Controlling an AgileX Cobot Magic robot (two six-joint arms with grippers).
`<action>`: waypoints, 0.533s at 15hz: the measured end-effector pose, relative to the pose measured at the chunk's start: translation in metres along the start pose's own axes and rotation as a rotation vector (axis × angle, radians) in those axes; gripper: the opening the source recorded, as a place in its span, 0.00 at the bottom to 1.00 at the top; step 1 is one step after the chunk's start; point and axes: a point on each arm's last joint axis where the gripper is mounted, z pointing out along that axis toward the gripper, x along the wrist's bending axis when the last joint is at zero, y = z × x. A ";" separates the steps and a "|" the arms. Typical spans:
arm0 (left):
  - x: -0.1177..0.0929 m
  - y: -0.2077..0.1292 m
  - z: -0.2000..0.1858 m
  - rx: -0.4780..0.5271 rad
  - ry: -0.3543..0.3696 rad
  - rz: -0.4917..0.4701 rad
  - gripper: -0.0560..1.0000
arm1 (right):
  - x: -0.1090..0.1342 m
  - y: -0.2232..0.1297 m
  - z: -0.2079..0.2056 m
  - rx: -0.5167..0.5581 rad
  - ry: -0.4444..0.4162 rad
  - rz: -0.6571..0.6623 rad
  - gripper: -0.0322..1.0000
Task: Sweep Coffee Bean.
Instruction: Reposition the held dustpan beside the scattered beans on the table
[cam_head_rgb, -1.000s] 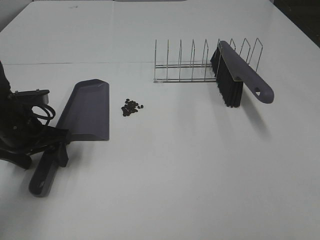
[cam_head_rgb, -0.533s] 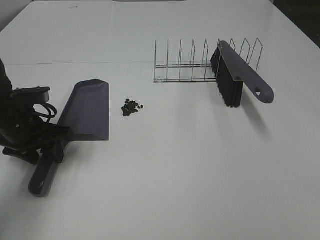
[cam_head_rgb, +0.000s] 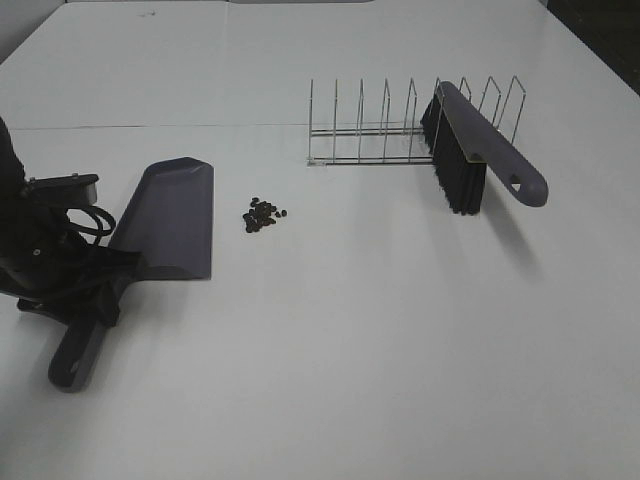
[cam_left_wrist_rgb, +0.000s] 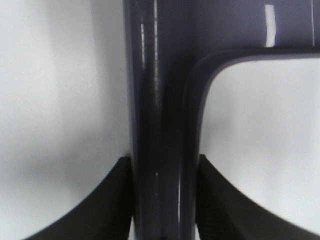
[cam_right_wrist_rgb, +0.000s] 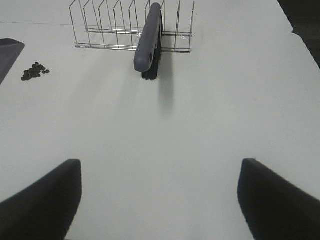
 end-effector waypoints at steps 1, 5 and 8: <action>0.000 0.000 -0.003 -0.013 -0.002 -0.007 0.38 | 0.000 0.000 0.000 0.000 0.000 0.000 0.76; -0.004 0.002 -0.025 -0.070 -0.017 -0.004 0.38 | 0.000 0.000 0.000 0.000 0.000 0.000 0.76; -0.005 0.001 -0.033 -0.079 -0.017 0.006 0.38 | 0.000 0.000 0.000 0.000 0.000 0.000 0.76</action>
